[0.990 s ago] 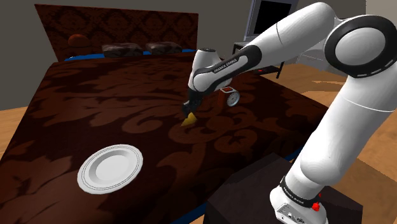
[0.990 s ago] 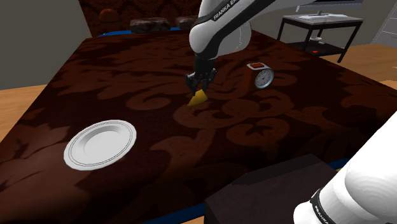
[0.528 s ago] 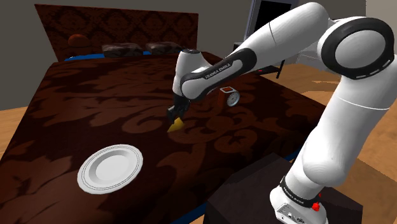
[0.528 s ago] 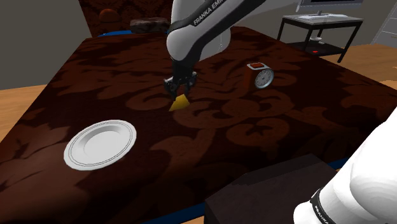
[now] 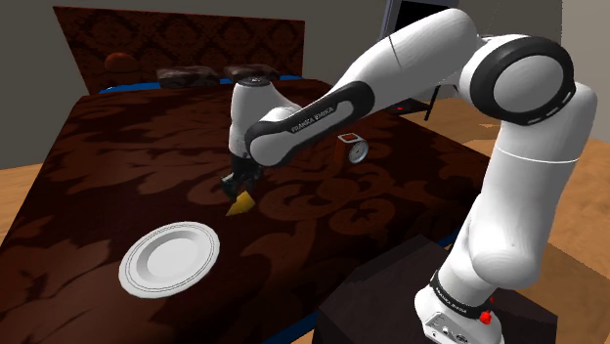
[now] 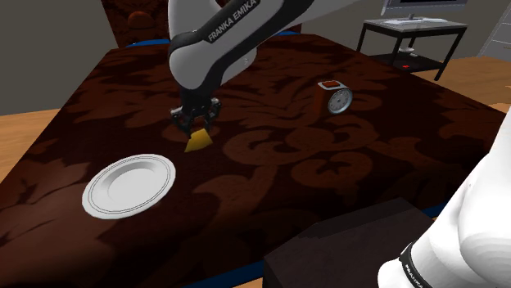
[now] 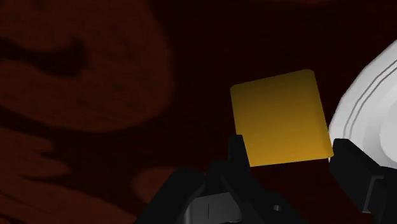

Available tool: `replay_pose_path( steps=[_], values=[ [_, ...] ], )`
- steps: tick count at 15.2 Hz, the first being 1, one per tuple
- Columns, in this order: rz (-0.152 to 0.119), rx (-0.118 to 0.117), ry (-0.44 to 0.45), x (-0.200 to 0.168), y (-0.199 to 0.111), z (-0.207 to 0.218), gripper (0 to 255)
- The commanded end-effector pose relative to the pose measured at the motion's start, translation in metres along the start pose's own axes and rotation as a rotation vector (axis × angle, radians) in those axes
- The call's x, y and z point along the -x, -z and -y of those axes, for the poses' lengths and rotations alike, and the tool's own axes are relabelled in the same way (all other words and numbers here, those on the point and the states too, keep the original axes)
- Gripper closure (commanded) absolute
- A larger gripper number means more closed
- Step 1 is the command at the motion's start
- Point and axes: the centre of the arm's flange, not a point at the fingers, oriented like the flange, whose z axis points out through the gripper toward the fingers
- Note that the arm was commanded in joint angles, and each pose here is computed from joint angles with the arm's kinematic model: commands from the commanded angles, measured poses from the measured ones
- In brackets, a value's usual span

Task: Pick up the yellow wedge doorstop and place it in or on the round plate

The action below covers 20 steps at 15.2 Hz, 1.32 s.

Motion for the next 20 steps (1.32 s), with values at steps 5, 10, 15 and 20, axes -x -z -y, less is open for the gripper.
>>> replay_pose_path(
  steps=[5,10,15,20],
  values=[
    [0.0,0.0,-0.002,-0.011,-0.003,0.081,255],
    [0.0,0.0,-0.002,-0.02,-0.005,0.146,255],
    [0.0,0.0,-0.002,-0.028,-0.007,0.205,255],
    [0.0,0.0,-0.002,-0.023,-0.033,0.204,255]
  ],
)
